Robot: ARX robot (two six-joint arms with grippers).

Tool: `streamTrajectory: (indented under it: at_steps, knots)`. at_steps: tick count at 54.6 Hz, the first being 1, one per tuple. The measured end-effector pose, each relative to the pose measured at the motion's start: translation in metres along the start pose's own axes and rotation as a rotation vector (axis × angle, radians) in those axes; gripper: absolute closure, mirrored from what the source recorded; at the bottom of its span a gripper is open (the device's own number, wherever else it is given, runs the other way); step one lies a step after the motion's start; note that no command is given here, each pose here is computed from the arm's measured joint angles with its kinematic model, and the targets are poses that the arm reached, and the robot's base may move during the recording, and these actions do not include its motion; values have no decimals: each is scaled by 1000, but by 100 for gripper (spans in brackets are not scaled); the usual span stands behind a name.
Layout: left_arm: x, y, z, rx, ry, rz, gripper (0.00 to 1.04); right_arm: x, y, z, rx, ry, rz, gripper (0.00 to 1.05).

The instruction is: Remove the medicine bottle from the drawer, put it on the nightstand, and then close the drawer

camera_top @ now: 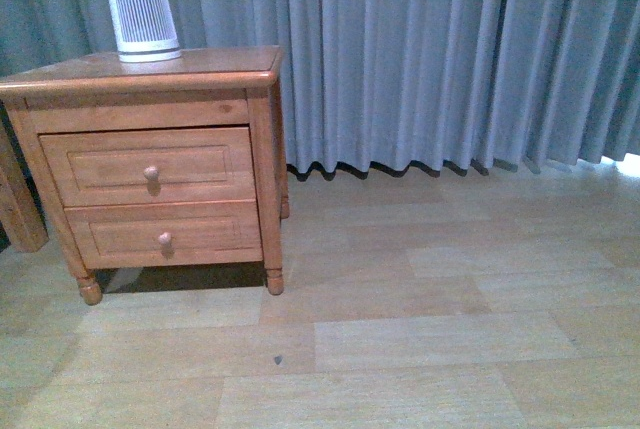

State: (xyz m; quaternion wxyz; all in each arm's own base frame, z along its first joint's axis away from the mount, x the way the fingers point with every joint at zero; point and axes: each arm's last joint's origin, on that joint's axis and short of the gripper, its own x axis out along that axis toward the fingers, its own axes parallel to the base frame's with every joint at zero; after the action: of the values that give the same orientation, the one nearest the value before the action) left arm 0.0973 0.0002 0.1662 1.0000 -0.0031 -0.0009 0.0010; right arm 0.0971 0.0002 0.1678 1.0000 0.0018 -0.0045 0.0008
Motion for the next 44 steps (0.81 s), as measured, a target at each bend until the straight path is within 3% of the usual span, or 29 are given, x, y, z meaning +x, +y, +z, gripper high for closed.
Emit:
streamTrajectory:
  at_steps: [44]
  knots:
    - [0, 0, 0, 1, 0, 0, 7, 0, 0, 0, 0, 0, 0, 7]
